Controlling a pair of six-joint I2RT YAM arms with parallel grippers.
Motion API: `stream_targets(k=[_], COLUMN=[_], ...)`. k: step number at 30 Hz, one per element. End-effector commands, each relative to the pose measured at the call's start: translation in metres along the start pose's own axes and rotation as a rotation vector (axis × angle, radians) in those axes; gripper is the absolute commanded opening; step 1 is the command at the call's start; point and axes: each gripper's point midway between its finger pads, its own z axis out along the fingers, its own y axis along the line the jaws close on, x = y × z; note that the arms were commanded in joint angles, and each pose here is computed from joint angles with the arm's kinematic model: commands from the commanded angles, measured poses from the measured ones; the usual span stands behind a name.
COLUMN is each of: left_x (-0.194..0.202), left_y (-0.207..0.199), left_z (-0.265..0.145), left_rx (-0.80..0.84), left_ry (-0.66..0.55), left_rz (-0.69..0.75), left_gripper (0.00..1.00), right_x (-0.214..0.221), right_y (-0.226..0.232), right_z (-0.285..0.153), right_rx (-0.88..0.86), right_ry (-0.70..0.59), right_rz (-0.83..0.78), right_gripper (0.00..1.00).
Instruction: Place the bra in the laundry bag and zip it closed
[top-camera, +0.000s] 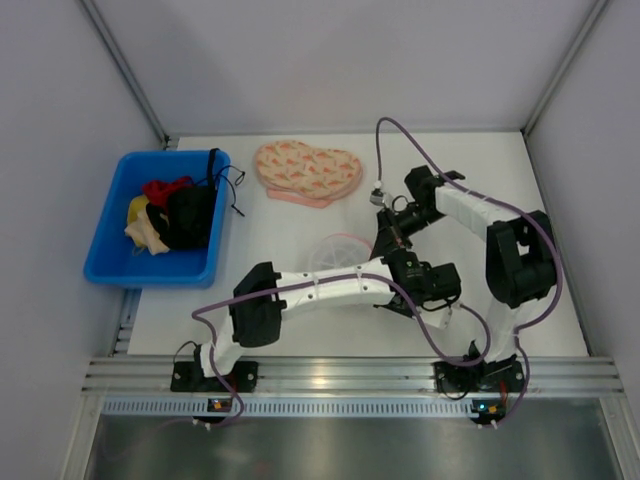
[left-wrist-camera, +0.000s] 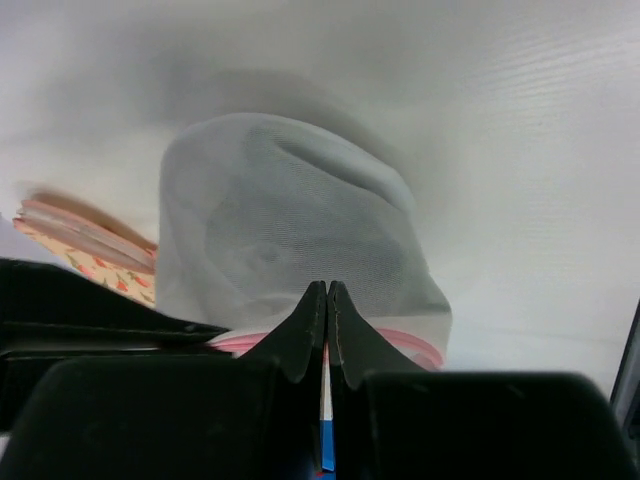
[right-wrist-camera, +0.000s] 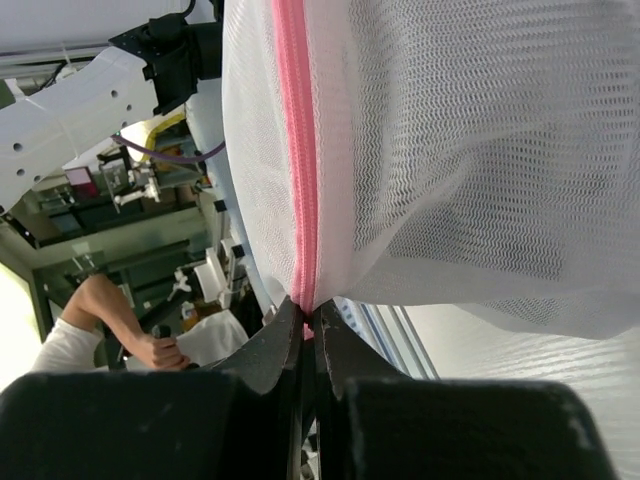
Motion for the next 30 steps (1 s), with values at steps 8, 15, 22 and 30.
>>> stream_targets(k=[8, 15, 22, 30], left_x=[-0.001, -0.002, -0.005, -0.01], left_y=[-0.058, -0.051, -0.019, 0.009], left_z=[-0.022, -0.022, -0.017, -0.016], left_rx=[0.132, 0.086, 0.011, -0.034], left_ry=[-0.087, -0.069, -0.05, -0.062], left_rz=[0.011, 0.017, -0.037, -0.05], left_gripper=[0.0, 0.0, 0.0, 0.0], right_x=[-0.045, -0.057, -0.042, -0.001], right_y=[0.002, -0.004, 0.009, 0.008], right_z=[-0.011, -0.008, -0.028, -0.029], right_rx=[0.019, 0.029, 0.094, 0.065], right_ry=[-0.004, -0.02, -0.06, -0.044], right_rz=[-0.153, -0.157, -0.154, -0.099], right_gripper=[0.0, 0.08, 0.64, 0.57])
